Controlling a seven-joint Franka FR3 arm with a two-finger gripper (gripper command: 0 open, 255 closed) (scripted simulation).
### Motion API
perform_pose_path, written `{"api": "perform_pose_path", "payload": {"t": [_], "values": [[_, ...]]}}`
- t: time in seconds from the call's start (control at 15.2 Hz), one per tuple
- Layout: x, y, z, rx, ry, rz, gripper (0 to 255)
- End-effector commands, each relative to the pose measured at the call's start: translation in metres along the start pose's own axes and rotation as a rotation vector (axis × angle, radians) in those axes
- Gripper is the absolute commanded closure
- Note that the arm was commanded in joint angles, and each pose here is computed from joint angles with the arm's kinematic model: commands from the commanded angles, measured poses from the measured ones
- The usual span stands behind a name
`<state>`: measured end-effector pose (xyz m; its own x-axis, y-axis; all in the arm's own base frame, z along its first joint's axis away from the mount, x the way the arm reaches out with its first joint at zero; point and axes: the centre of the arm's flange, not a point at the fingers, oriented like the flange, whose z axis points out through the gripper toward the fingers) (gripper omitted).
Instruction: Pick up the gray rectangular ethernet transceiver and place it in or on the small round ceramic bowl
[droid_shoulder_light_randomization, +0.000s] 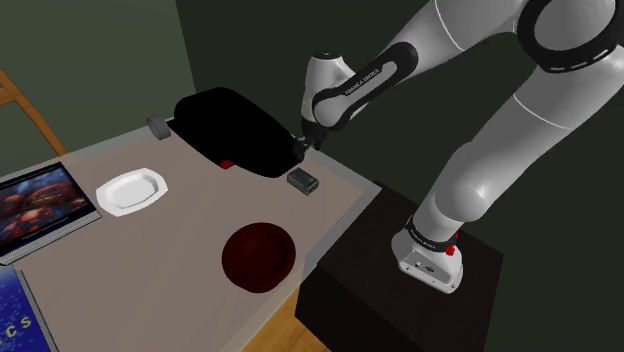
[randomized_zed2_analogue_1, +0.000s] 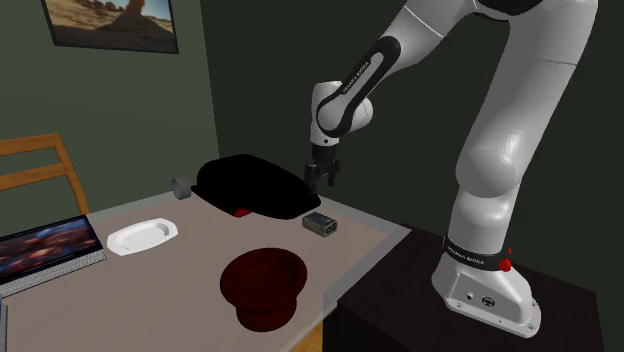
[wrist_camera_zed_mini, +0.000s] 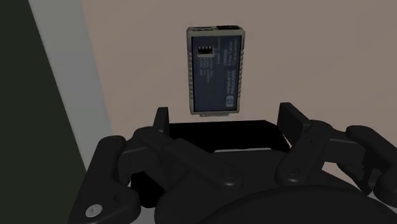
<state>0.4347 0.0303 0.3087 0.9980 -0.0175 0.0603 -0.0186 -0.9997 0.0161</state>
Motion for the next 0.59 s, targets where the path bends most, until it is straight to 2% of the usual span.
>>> {"api": "perform_pose_path", "payload": {"t": [0.0,0.26,0.53], "values": [[0.006,-0.002,0.027,0.0,-0.007,-0.006,0],[0.017,-0.008,0.077,0.001,-0.024,-0.016,0],[0.016,-0.008,0.098,0.001,-0.024,-0.016,0]]}}
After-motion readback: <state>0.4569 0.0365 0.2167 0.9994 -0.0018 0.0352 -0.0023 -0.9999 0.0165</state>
